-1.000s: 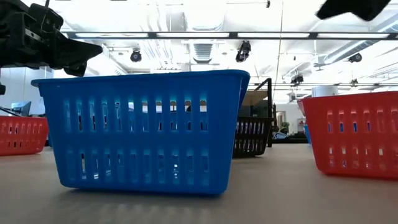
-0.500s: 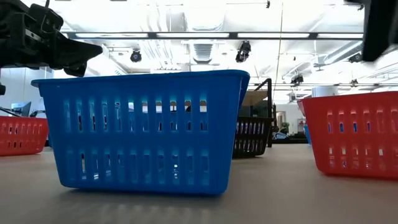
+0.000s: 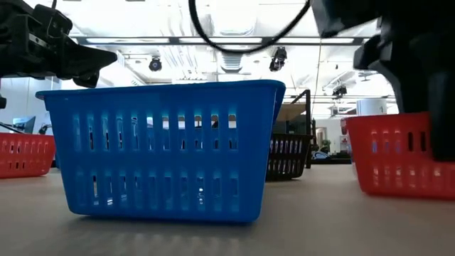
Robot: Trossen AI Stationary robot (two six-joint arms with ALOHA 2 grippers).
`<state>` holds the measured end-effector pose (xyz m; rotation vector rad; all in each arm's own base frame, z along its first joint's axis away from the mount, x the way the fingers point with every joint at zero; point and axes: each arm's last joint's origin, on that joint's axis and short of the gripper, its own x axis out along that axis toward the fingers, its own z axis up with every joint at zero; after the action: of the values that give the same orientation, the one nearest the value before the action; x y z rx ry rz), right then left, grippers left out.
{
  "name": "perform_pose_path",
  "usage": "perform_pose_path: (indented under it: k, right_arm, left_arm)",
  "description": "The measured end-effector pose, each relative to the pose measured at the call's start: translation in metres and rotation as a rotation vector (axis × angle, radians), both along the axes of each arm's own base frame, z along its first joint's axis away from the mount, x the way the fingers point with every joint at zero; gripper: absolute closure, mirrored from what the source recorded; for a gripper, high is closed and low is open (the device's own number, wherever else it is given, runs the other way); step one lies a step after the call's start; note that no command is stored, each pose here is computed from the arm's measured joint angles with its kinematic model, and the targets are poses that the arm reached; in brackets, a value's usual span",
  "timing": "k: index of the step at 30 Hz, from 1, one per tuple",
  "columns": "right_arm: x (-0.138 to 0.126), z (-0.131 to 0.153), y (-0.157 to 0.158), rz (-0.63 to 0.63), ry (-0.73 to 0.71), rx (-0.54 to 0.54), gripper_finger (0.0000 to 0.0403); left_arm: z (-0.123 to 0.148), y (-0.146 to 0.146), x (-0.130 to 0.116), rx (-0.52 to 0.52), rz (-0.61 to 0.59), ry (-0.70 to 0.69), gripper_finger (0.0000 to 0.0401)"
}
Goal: Stack baskets on shelf by color
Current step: Put the middle red bin on the shelf
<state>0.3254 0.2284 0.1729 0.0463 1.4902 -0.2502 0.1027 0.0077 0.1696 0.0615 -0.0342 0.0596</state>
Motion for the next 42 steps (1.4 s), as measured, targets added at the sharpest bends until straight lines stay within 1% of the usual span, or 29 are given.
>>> perform_pose_path:
  k: [2, 4, 8, 10, 12, 14, 17, 19, 22, 25, 27, 29, 31, 35, 39, 42]
  right_arm:
    - [-0.001, 0.002, -0.003, 0.033, 0.001, -0.01, 0.034]
    - [-0.003, 0.009, -0.005, 0.078, -0.007, -0.019, 0.0378]
    - [-0.017, 0.04, -0.012, 0.125, -0.025, -0.054, 0.0392]
    - [-0.026, 0.063, -0.021, 0.135, -0.067, -0.103, 0.0393]
    - [-0.035, 0.088, -0.033, 0.154, -0.139, -0.162, 0.0393]
    - [-0.038, 0.113, -0.054, 0.161, -0.206, -0.193, 0.0394]
    - [-0.036, 0.147, -0.1, 0.145, -0.3, -0.234, 0.0394]
    - [-0.032, 0.163, -0.136, 0.16, -0.329, -0.265, 0.0394]
    - [-0.02, 0.178, -0.193, 0.195, -0.382, -0.294, 0.0394]
    - [-0.011, 0.187, -0.25, 0.221, -0.447, -0.288, 0.0394]
    - [-0.01, 0.19, -0.285, 0.203, -0.488, -0.267, 0.0394]
    - [-0.013, 0.187, -0.312, 0.178, -0.493, -0.226, 0.0394]
    - [-0.016, 0.179, -0.333, 0.157, -0.451, -0.201, 0.0394]
    - [-0.017, 0.165, -0.356, 0.111, -0.376, -0.187, 0.0394]
    - [-0.013, 0.152, -0.36, 0.106, -0.306, -0.152, 0.0394]
    - [-0.007, 0.143, -0.362, 0.097, -0.286, -0.139, 0.0394]
  left_arm:
    - [0.0, 0.0, 0.0, 0.0, 0.0, 0.0, 0.0401]
    - [0.0, 0.0, 0.0, 0.0, 0.0, 0.0, 0.0401]
    - [0.0, 0.0, 0.0, 0.0, 0.0, 0.0, 0.0401]
    - [0.0, 0.0, 0.0, 0.0, 0.0, 0.0, 0.0401]
    - [0.0, 0.0, 0.0, 0.0, 0.0, 0.0, 0.0401]
    - [0.0, 0.0, 0.0, 0.0, 0.0, 0.0, 0.0401]
    - [0.0, 0.0, 0.0, 0.0, 0.0, 0.0, 0.0401]
    - [0.0, 0.0, 0.0, 0.0, 0.0, 0.0, 0.0401]
    - [0.0, 0.0, 0.0, 0.0, 0.0, 0.0, 0.0401]
    - [0.0, 0.0, 0.0, 0.0, 0.0, 0.0, 0.0401]
    - [0.0, 0.0, 0.0, 0.0, 0.0, 0.0, 0.0401]
    - [0.0, 0.0, 0.0, 0.0, 0.0, 0.0, 0.0401]
    - [0.0, 0.0, 0.0, 0.0, 0.0, 0.0, 0.0401]
    - [0.0, 0.0, 0.0, 0.0, 0.0, 0.0, 0.0401]
    - [0.0, 0.0, 0.0, 0.0, 0.0, 0.0, 0.0401]
    - [0.0, 0.0, 0.0, 0.0, 0.0, 0.0, 0.0401]
